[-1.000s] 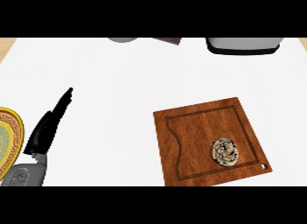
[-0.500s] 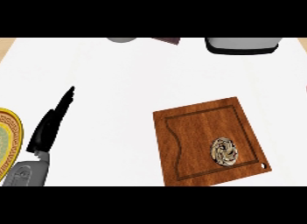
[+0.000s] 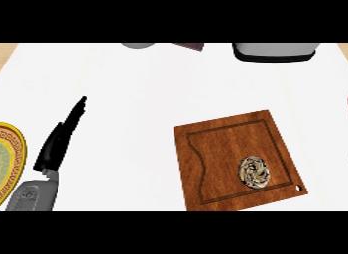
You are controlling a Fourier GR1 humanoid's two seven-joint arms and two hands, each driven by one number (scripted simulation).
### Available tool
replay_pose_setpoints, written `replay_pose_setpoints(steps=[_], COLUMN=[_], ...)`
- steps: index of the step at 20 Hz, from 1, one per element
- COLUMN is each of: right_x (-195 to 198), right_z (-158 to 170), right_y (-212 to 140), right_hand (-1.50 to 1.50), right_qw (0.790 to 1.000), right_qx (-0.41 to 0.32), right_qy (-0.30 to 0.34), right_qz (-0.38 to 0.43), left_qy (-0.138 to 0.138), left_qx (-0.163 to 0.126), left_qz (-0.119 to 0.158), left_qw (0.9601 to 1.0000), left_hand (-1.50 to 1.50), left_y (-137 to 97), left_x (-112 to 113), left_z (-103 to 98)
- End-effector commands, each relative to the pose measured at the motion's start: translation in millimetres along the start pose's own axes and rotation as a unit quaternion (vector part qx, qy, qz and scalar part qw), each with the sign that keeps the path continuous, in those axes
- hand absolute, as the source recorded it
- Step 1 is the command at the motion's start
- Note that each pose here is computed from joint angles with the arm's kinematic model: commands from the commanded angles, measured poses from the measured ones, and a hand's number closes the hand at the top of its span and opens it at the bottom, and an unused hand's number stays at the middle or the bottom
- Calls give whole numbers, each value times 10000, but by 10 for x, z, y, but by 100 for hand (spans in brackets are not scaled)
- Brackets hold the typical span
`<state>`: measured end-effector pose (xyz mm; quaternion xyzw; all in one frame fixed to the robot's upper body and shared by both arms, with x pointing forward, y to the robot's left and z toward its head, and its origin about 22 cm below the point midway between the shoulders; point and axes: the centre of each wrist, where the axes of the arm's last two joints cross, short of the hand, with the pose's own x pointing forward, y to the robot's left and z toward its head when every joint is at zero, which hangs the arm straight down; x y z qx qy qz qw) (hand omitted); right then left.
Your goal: Pick the can from the cutting board and place it in the cardboard box
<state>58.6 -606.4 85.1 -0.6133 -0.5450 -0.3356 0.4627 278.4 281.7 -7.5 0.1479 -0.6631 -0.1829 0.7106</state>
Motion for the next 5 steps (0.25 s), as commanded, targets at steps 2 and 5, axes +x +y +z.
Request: replay_pose_setpoints(steps=[2, 5], right_x=[-240, -194], right_z=[-8, -102], right_y=[-338, -486], right_hand=[-150, -150], right_qw=[9998, 9993], right_qx=[10, 232], right_qy=[-117, -101], right_qz=[167, 266], left_qy=[-21, -37], left_qx=[-10, -17], left_qz=[-75, 13], left_qw=[10000, 10000], left_hand=[0, 0], left_y=[64, -53], left_x=[-41, -11], left_z=[48, 28])
